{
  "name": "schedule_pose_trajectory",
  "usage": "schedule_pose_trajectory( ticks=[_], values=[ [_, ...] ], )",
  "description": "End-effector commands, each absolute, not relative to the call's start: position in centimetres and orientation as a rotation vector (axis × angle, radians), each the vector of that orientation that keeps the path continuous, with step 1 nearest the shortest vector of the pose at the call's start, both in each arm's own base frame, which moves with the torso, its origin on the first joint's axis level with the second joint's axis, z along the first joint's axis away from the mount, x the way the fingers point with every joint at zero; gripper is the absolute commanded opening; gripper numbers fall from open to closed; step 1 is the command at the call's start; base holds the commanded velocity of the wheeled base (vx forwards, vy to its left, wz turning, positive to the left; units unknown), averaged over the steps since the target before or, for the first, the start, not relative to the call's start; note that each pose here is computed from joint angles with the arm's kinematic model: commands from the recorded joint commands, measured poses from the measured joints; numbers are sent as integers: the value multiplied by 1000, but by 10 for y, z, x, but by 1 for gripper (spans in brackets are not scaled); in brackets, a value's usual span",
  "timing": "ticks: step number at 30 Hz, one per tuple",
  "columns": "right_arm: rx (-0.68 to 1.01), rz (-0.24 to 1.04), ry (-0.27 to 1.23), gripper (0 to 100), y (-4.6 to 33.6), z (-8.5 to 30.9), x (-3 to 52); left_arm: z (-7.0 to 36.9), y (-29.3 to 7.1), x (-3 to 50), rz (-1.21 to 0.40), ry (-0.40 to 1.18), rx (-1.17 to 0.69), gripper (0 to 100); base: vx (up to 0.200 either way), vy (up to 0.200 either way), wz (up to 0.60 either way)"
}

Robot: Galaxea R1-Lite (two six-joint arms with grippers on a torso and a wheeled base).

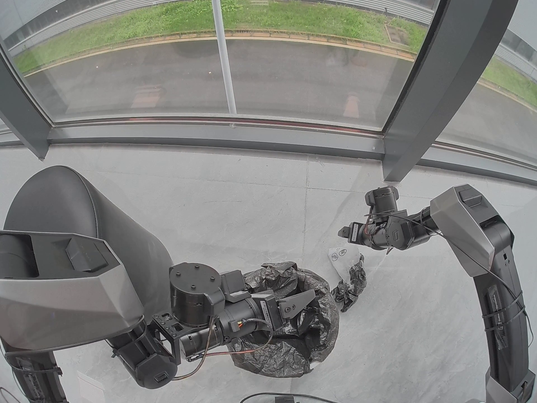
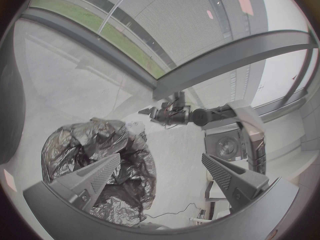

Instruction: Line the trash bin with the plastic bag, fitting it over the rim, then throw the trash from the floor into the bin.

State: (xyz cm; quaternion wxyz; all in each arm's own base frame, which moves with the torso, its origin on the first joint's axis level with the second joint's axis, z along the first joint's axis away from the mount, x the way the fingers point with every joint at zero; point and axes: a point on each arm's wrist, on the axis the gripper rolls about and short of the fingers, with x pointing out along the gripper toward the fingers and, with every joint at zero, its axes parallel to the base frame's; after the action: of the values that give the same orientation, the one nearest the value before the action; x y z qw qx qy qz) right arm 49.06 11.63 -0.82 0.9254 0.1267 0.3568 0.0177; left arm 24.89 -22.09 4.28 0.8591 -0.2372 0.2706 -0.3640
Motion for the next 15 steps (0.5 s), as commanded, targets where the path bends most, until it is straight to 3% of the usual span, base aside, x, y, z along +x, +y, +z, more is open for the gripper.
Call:
schedule_pose_trajectory(
  ticks=[1, 15],
  values=[
    [238, 44, 757, 100, 121, -23, 490, 46, -210, 246, -774, 542, -514, 100, 0, 0, 0],
    [212, 63, 780, 100, 132, -44, 492, 38, -203, 253, -751, 558, -516, 100, 0, 0, 0]
  ],
)
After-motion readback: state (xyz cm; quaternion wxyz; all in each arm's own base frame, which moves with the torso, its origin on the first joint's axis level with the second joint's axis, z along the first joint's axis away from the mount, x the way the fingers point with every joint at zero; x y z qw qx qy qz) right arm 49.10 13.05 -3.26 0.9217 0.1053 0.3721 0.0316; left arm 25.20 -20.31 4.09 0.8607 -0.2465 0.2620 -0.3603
